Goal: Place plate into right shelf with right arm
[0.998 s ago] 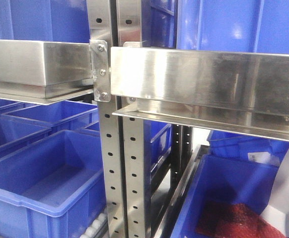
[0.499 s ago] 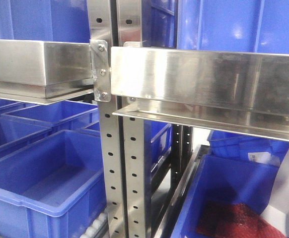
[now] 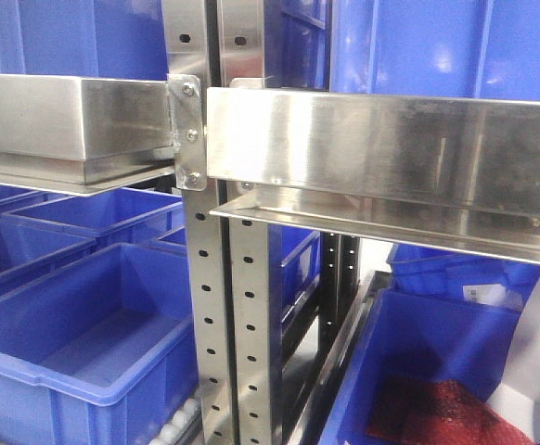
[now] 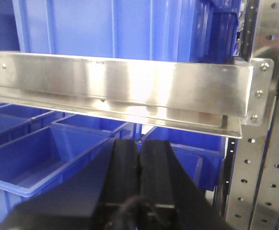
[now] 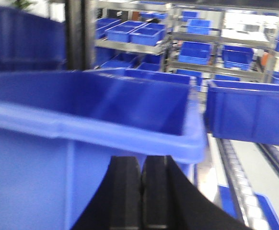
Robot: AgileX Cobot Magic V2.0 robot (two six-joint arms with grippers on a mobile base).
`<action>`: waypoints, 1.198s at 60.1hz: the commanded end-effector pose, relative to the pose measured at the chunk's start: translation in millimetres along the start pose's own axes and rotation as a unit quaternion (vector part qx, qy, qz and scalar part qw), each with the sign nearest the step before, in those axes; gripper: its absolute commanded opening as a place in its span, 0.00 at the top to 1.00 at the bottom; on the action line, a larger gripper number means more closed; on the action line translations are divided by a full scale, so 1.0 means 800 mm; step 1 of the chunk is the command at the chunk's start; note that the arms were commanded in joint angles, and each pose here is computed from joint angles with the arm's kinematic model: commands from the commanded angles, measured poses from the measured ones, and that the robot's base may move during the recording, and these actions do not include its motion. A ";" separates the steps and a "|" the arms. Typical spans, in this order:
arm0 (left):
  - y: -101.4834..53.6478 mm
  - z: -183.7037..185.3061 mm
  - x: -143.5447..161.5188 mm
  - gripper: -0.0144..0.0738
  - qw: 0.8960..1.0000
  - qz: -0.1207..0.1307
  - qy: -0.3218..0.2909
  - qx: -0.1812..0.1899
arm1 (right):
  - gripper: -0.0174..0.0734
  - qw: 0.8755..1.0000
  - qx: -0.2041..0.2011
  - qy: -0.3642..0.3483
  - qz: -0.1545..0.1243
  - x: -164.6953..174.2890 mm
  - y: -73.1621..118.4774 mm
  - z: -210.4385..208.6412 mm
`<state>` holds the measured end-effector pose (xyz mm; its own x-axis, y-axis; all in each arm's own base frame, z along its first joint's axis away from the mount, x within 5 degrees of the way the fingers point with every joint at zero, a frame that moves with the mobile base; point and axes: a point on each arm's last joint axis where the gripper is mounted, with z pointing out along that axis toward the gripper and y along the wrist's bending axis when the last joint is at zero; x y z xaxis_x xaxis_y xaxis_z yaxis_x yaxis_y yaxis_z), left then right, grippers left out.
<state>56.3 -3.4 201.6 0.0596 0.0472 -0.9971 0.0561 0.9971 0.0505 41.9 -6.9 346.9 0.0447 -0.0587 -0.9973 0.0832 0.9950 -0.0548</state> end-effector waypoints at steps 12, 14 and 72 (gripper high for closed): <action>0.002 -0.001 -0.008 0.89 0.999 -0.002 -0.042 -0.010 | 0.75 0.999 -0.041 -0.026 0.005 0.045 0.013 -0.001; 0.002 -0.001 -0.008 0.89 0.999 -0.002 -0.042 -0.010 | 0.75 0.999 -0.039 -0.029 0.010 0.059 0.013 -0.001; 0.002 -0.001 -0.008 0.89 0.999 -0.002 -0.042 -0.010 | 0.75 0.998 0.007 -0.023 0.049 0.174 0.013 0.007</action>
<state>56.3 -3.4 201.6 0.0596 0.0472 -0.9971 0.0561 0.9971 0.0505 56.6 -4.6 197.6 -0.0042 0.0397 -0.9992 0.0842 0.9957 0.0392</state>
